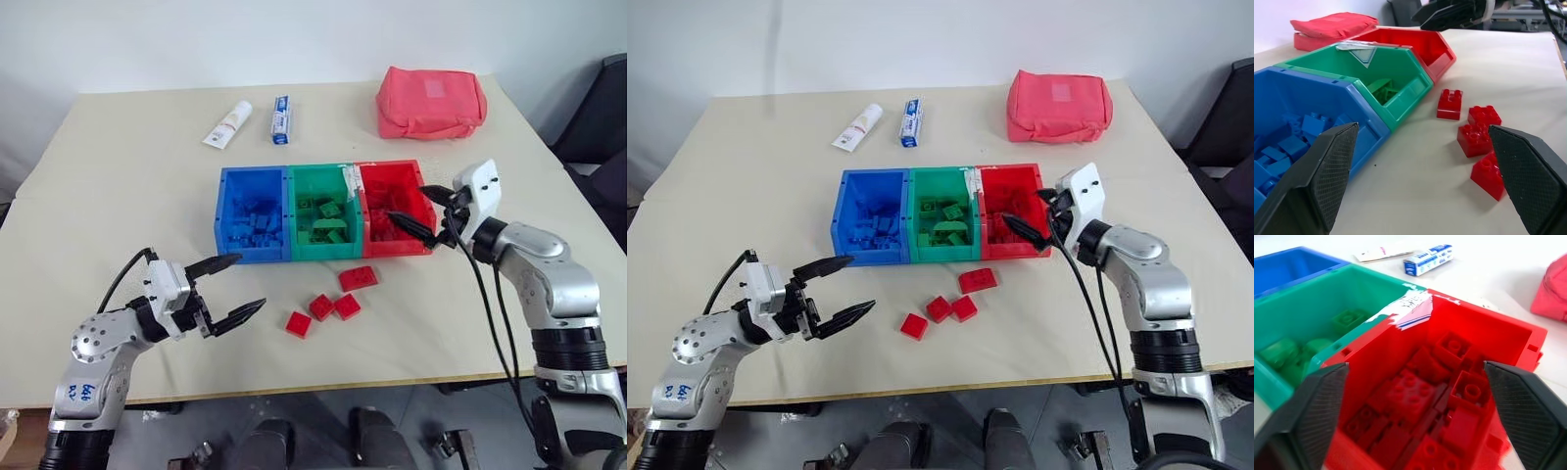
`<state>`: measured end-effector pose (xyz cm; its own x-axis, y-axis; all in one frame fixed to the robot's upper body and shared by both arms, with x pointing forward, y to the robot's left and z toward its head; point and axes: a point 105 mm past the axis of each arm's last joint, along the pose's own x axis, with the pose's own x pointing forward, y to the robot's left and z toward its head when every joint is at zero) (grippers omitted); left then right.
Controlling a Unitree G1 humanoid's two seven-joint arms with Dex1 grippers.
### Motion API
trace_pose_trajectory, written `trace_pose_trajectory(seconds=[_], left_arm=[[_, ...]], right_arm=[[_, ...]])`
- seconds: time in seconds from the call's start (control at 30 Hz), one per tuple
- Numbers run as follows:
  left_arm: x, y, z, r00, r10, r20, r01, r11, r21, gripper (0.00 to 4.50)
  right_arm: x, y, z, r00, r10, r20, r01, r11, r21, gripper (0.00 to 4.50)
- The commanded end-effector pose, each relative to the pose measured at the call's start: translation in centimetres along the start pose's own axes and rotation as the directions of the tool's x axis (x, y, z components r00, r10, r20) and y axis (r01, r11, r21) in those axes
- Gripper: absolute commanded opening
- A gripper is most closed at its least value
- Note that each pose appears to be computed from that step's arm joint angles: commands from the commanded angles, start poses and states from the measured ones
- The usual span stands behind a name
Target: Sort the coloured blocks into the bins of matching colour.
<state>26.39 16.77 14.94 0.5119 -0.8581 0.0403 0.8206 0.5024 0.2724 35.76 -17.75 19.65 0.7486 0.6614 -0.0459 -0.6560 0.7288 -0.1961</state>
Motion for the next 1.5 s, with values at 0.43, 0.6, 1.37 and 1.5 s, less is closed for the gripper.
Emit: trace_pose_trajectory(seconds=[0.43, 0.6, 1.37, 1.5], left_arm=[[0.2, -0.7, -1.5, 0.972, -0.205, -0.114, 0.215, 0.973, 0.088, 4.5], [-0.3, -0.6, -1.9, 0.977, -0.177, -0.12, 0.188, 0.978, 0.087, 4.5], [0.1, -1.2, -1.6, 0.983, -0.147, -0.109, 0.158, 0.983, 0.094, 4.5], [0.2, -1.2, -1.6, 0.985, -0.139, -0.106, 0.149, 0.984, 0.096, 4.5]], right_arm=[[-5.8, 4.5, -4.9, 0.899, 0.384, -0.21, -0.426, 0.878, -0.218, 4.46], [-2.9, 5.8, -6.0, 0.879, 0.422, -0.224, -0.459, 0.875, -0.151, 4.46], [2.6, 9.1, -7.6, 0.813, 0.534, -0.232, -0.56, 0.826, -0.063, 4.06], [2.1, 8.8, -7.2, 0.821, 0.528, -0.218, -0.555, 0.828, -0.085, 2.8]])
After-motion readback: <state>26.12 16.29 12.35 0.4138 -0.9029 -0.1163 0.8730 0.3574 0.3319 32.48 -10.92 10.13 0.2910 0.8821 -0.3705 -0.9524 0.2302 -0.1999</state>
